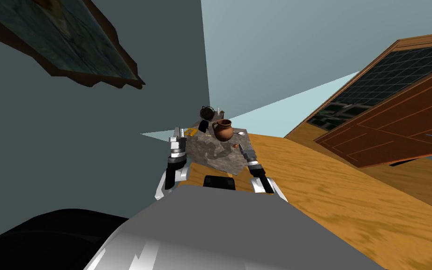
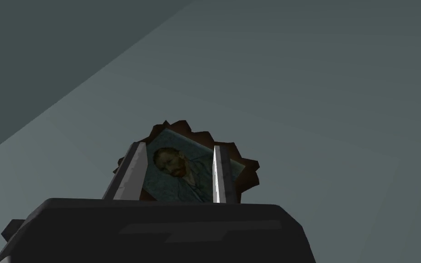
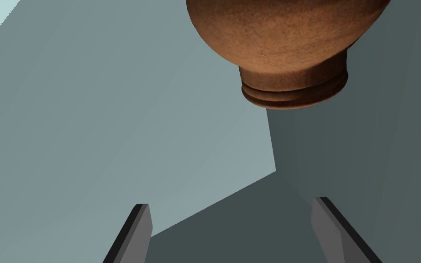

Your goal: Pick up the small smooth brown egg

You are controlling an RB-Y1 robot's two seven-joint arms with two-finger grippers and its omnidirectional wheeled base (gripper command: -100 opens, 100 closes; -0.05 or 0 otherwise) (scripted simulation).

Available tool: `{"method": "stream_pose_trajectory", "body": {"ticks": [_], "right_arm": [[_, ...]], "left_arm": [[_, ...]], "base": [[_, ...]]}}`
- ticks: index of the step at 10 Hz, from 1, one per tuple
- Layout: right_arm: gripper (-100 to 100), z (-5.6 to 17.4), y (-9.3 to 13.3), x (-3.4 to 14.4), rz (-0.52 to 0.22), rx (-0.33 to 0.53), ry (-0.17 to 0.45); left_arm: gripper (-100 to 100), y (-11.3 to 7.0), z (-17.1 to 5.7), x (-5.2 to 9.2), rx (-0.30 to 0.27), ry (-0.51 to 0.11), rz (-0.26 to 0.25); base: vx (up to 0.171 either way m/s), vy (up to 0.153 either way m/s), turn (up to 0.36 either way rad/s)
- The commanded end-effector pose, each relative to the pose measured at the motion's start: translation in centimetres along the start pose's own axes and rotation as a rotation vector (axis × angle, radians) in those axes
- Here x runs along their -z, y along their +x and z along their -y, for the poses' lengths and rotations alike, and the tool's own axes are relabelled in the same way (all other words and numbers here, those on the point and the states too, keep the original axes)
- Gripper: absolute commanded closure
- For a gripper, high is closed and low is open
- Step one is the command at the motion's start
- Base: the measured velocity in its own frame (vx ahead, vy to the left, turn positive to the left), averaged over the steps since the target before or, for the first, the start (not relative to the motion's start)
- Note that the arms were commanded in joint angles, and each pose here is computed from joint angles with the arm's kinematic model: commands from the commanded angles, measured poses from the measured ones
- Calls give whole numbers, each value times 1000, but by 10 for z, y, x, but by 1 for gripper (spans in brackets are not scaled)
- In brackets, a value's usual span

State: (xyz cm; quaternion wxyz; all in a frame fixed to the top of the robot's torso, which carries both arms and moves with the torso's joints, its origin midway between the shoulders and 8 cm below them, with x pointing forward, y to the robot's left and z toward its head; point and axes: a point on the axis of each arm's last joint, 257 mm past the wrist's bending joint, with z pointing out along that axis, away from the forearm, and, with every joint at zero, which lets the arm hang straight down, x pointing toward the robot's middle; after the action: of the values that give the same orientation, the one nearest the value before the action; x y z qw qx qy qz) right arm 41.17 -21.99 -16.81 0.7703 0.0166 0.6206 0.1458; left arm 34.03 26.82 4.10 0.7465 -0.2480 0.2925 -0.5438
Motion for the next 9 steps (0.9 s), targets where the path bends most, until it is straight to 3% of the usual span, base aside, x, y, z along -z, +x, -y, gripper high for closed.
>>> {"method": "stream_pose_trajectory", "body": {"ticks": [1, 3, 6, 9], "right_arm": [[-100, 1, 17, 0, -38, 39, 5], [-100, 1, 17, 0, -38, 69, 5], [-100, 3, 44, 2, -100, 142, 8], [-100, 4, 56, 3, -129, 209, 6]], "left_arm": [[0, 0, 0, 0, 0, 0, 0], [0, 0, 0, 0, 0, 0, 0], [0, 0, 0, 0, 0, 0, 0], [0, 0, 0, 0, 0, 0, 0]], "base": [[13, 16, -78], [8, 12, -21], [13, 16, -73], [17, 18, -50]]}}
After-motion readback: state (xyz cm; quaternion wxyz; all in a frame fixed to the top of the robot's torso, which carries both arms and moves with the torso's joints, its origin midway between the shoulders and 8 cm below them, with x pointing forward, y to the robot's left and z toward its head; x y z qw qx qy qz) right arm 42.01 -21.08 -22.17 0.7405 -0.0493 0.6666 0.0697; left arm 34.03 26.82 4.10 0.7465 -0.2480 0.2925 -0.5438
